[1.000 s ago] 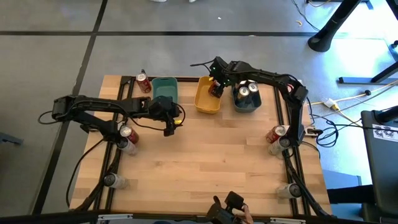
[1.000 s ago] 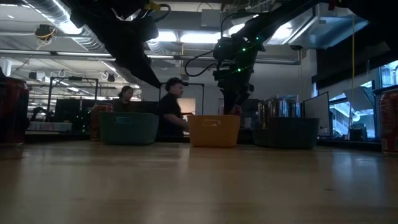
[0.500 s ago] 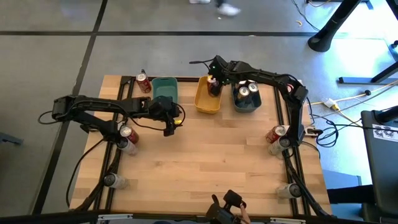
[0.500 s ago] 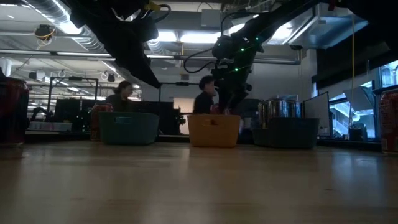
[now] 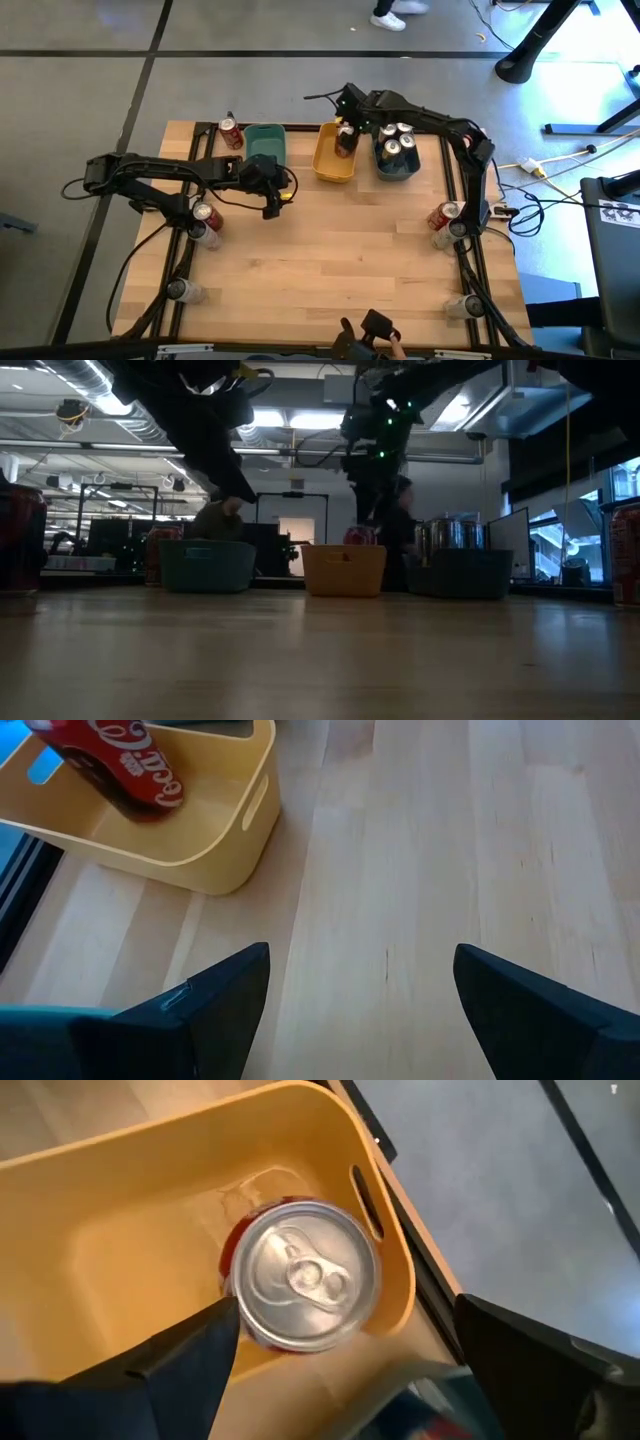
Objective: Sort soda cans
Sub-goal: Put the top left red soda can into the yellow bin
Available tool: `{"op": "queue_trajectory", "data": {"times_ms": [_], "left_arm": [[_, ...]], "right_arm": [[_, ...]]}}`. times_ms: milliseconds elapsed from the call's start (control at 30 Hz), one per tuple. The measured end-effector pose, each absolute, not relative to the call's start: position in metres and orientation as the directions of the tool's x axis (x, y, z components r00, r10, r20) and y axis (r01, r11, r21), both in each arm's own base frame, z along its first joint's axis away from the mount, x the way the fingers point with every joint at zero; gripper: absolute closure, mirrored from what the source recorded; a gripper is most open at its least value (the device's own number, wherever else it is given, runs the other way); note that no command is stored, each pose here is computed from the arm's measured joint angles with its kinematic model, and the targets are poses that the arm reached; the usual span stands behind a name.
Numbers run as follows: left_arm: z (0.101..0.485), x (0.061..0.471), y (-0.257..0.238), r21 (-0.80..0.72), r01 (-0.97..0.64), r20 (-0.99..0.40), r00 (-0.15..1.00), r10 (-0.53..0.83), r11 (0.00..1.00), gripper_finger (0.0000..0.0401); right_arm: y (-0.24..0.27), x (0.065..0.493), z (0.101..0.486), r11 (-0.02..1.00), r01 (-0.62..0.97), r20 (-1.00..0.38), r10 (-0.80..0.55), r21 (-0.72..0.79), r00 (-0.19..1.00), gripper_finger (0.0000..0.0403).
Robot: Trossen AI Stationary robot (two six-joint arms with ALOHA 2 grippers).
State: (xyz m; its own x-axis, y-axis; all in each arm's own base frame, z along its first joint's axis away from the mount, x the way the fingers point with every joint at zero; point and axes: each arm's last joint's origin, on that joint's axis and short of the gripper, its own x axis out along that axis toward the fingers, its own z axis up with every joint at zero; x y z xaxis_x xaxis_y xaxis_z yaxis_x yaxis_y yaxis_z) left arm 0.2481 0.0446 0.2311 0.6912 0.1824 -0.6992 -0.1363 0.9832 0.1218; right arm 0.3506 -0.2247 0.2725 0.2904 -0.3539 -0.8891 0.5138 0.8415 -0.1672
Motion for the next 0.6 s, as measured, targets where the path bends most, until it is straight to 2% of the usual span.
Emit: {"op": "queue_trajectory", "data": {"times_ms": [267,433,600], "left_arm": [[0.235,0.245,0.045,0.134,-0.143,-0.739,0.645,0.195,0.981,0.0096],[0.263,0.239,0.051,0.247,-0.241,-0.737,0.582,0.343,0.939,0.0096],[0.295,0.222,0.070,0.290,-0.370,-0.698,0.549,0.459,0.883,0.0096]], "right_arm": [[-0.210,0.350,0.309,0.856,0.482,-0.902,-0.343,-0.186,0.262,0.0040],[-0.201,0.346,0.316,0.877,0.440,-0.928,-0.307,-0.191,0.210,0.0040],[-0.192,0.341,0.311,0.878,0.446,-0.956,-0.260,-0.174,0.138,0.0040]]}}
